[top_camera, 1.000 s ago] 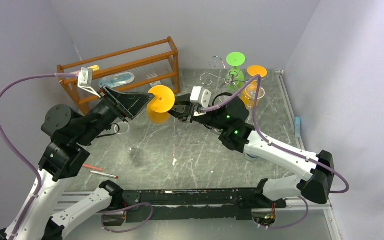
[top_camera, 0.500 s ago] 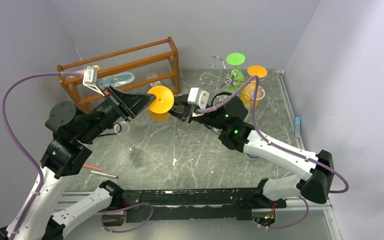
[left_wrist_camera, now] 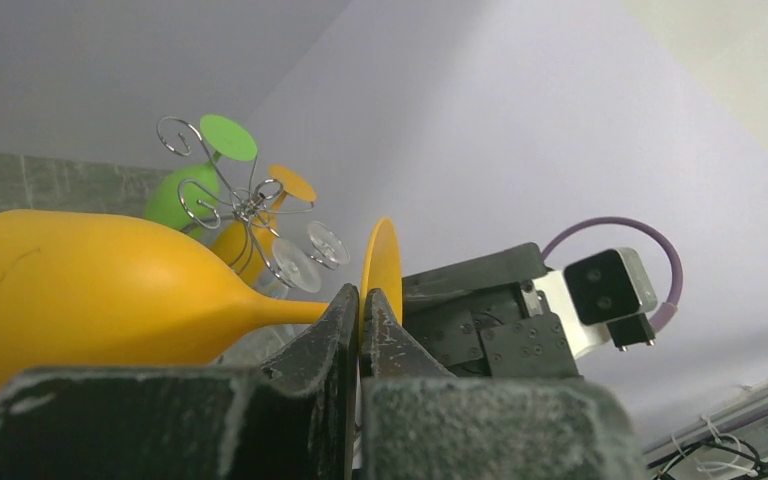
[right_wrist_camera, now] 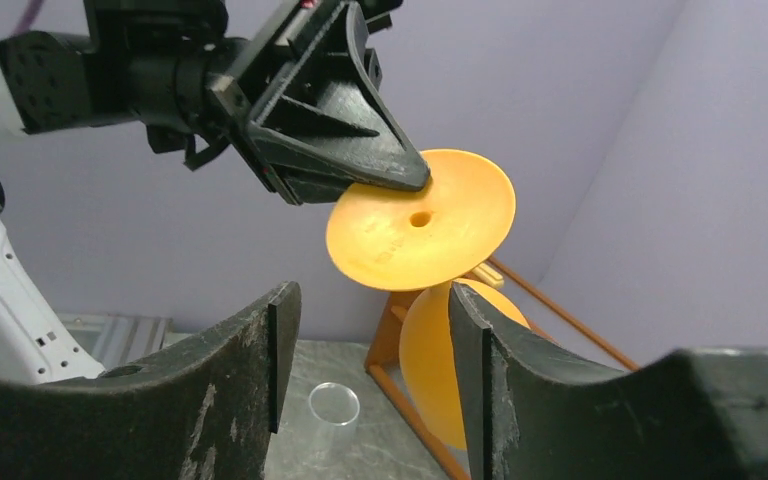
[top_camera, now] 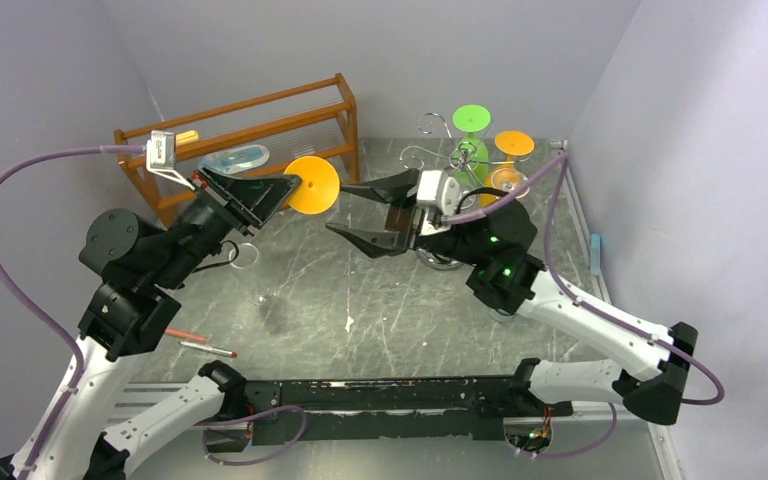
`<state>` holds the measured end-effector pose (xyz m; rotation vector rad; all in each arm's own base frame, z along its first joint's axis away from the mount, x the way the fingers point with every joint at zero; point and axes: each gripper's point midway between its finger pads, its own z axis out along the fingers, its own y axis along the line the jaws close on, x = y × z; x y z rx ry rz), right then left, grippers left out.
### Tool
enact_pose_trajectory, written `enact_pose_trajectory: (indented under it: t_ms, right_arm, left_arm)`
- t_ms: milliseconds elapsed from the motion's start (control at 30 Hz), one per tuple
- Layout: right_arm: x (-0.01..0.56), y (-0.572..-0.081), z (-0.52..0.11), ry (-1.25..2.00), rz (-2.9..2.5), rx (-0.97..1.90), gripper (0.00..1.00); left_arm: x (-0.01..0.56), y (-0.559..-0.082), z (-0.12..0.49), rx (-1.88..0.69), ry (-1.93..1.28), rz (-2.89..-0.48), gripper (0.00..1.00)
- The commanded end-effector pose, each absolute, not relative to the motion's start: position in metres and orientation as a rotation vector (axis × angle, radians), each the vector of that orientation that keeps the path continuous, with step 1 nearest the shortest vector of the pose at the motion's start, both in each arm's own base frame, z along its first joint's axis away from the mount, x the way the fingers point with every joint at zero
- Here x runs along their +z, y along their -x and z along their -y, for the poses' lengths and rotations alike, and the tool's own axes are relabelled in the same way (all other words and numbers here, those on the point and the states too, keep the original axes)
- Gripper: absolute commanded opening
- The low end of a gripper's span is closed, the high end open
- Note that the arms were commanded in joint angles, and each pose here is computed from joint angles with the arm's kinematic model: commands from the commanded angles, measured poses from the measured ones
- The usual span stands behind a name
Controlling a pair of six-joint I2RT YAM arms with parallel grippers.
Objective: Place the wine glass upside down on the wine glass rack
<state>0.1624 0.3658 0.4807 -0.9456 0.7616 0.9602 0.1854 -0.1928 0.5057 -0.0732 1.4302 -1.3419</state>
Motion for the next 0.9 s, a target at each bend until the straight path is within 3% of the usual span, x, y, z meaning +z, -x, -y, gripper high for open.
enact_pose_trajectory:
  t_ms: [0,500,867]
  right_arm:
    - [0.480,-0.155,-0.349,0.929,-0.794,0.952,0.60]
    - [0.531,-0.146,-0.260,0.576,-0.845,0.964,0.65]
    - [0.525,-0.128,-0.239,0.537,-0.834,1.032,0.65]
  left_arm:
    - [0.528,-0.188,0.187,-1.344,0.099,-1.343,0.05]
    - [0.485,-0.231,0.241,-1.374,-0.007,-1.520,0.05]
    - [0.473,-0.315,0.295,-1.343,-0.019,-1.599,0.05]
